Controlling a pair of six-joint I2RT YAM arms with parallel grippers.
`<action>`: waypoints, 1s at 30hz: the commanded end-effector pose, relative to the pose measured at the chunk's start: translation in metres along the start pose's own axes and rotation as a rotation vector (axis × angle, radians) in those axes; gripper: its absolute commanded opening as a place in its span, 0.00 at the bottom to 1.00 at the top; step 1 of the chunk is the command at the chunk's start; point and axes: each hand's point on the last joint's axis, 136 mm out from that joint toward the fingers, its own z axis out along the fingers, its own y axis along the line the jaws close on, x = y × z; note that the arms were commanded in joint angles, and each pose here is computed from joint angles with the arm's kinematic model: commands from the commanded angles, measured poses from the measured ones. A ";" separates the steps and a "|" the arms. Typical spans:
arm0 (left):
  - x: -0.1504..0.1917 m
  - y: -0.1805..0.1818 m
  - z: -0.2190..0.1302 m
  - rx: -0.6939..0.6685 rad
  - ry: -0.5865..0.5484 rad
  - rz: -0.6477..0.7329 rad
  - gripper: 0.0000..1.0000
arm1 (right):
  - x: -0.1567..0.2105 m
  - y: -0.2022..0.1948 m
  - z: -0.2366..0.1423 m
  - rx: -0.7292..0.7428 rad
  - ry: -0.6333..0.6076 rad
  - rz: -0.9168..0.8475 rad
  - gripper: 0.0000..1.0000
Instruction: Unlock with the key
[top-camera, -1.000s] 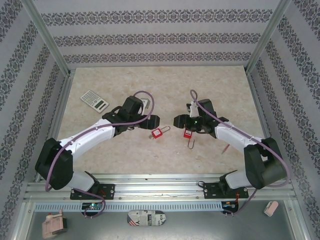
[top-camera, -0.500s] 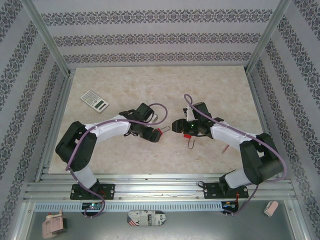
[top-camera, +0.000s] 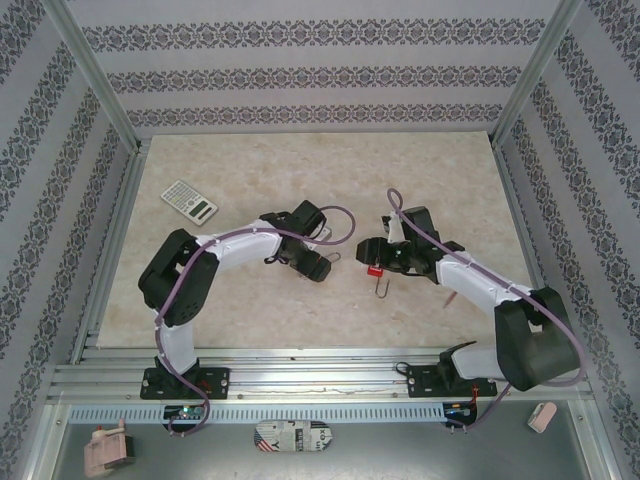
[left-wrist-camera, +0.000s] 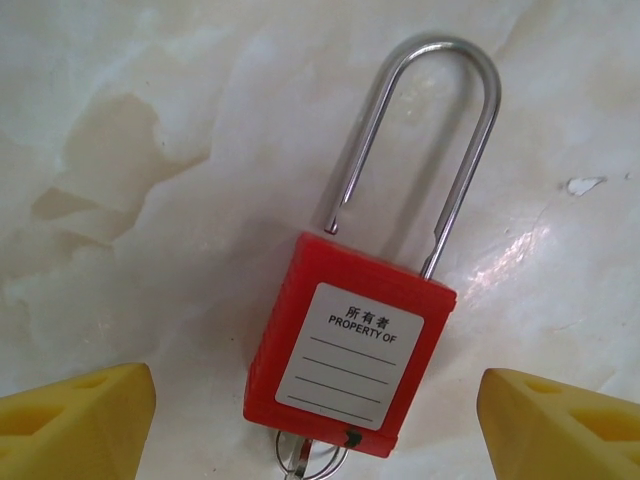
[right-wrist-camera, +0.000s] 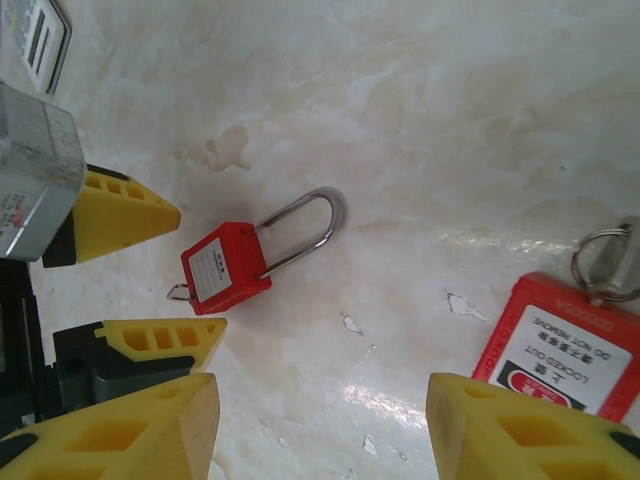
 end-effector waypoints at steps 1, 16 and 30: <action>0.003 -0.006 0.003 -0.012 0.047 0.062 0.83 | 0.006 -0.004 -0.004 -0.005 0.007 -0.004 0.58; 0.003 -0.004 0.014 -0.030 0.082 0.081 0.54 | 0.003 -0.007 -0.014 -0.016 -0.021 0.007 0.58; -0.020 -0.010 -0.060 -0.062 -0.093 0.051 0.12 | -0.001 -0.008 -0.025 -0.023 -0.059 -0.011 0.61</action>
